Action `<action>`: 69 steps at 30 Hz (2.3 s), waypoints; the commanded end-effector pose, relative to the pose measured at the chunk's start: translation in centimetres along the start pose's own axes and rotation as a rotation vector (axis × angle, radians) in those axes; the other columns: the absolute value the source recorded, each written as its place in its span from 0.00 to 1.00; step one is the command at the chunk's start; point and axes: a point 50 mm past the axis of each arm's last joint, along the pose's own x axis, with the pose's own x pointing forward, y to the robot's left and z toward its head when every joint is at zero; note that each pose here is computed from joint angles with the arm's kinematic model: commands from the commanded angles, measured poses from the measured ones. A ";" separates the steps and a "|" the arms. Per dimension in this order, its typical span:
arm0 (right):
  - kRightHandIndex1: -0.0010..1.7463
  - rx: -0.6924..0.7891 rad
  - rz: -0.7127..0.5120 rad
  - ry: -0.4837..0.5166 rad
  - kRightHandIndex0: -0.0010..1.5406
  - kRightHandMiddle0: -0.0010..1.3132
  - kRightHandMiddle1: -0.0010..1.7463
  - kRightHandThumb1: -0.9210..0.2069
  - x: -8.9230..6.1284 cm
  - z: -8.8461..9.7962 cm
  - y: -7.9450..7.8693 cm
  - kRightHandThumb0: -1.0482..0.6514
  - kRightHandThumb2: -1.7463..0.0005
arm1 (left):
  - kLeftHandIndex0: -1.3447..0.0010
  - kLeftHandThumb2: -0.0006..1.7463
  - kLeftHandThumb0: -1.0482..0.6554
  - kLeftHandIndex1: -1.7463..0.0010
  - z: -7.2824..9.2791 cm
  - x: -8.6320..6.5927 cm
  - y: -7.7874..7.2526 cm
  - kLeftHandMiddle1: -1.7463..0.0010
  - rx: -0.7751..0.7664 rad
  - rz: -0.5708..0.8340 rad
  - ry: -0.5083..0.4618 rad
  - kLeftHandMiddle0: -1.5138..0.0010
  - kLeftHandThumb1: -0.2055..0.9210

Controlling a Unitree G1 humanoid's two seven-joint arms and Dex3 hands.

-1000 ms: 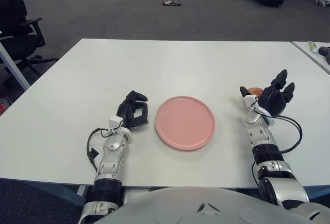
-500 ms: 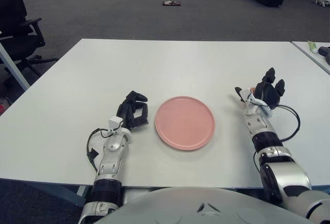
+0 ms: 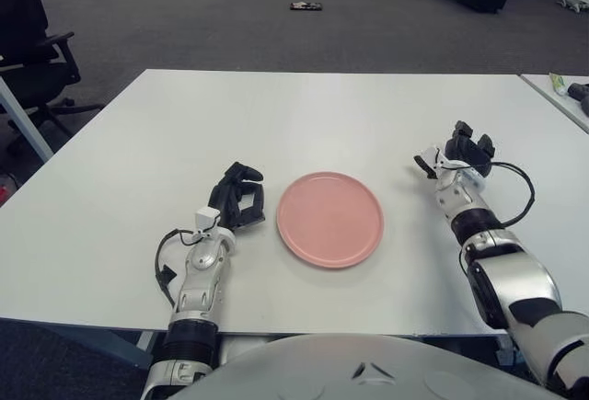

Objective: Put the apple into the plate.

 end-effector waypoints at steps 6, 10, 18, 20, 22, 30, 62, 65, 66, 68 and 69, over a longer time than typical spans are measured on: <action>0.07 -0.062 0.140 0.078 0.04 0.00 0.29 0.33 0.3 -1.6 0.9 0.28 0.45 | 0.58 0.72 0.35 0.00 -1.7 -0.6 0.3 0.00 -0.005 0.013 0.072 0.15 0.52; 0.15 -0.086 0.194 0.119 0.01 0.00 0.26 0.29 0.3 -2.5 1.2 0.28 0.46 | 0.58 0.72 0.35 0.00 -1.7 -0.6 0.4 0.00 0.005 0.011 0.067 0.16 0.52; 0.17 -0.090 0.235 0.219 0.00 0.00 0.20 0.23 0.2 -3.3 1.2 0.29 0.47 | 0.58 0.72 0.35 0.00 -1.7 -0.7 0.6 0.00 0.001 0.015 0.070 0.15 0.52; 0.17 -0.073 0.227 0.251 0.00 0.00 0.20 0.23 0.2 -3.6 1.1 0.29 0.48 | 0.58 0.72 0.35 0.00 -1.7 -0.7 0.7 0.00 -0.002 0.015 0.069 0.15 0.52; 0.18 -0.056 0.221 0.276 0.00 0.00 0.21 0.23 0.2 -3.8 1.1 0.28 0.48 | 0.58 0.72 0.35 0.00 -1.7 -0.8 0.7 0.00 -0.003 0.016 0.070 0.16 0.52; 0.22 -0.032 0.227 0.394 0.00 0.00 0.25 0.25 -0.2 -5.4 1.1 0.26 0.50 | 0.58 0.72 0.35 0.00 -1.8 -0.7 0.8 0.00 0.002 0.021 0.075 0.16 0.52; 0.07 0.011 0.252 0.556 0.00 0.00 0.13 0.30 -3.6 -10.1 4.3 0.18 0.55 | 0.59 0.71 0.35 0.00 -1.4 -0.6 1.3 0.00 0.004 0.003 0.066 0.18 0.53; 0.07 0.013 0.251 0.560 0.00 0.00 0.13 0.30 -3.8 -10.2 4.4 0.19 0.54 | 0.59 0.71 0.35 0.00 -1.3 -0.6 1.3 0.00 0.000 0.001 0.063 0.18 0.53; 0.07 0.014 0.250 0.561 0.00 0.00 0.13 0.30 -3.8 -10.2 4.5 0.19 0.54 | 0.59 0.71 0.35 0.00 -1.3 -0.6 1.3 0.00 -0.001 0.000 0.062 0.18 0.53; 0.08 0.011 0.249 0.561 0.00 0.00 0.14 0.30 -4.0 -10.3 4.6 0.19 0.54 | 0.59 0.71 0.35 0.00 -1.3 -0.6 1.3 0.00 -0.009 -0.001 0.057 0.18 0.53; 0.09 0.009 0.248 0.560 0.00 0.00 0.14 0.30 -4.0 -10.3 4.7 0.19 0.54 | 0.59 0.71 0.35 0.00 -1.3 -0.6 1.3 0.00 -0.013 0.000 0.055 0.18 0.53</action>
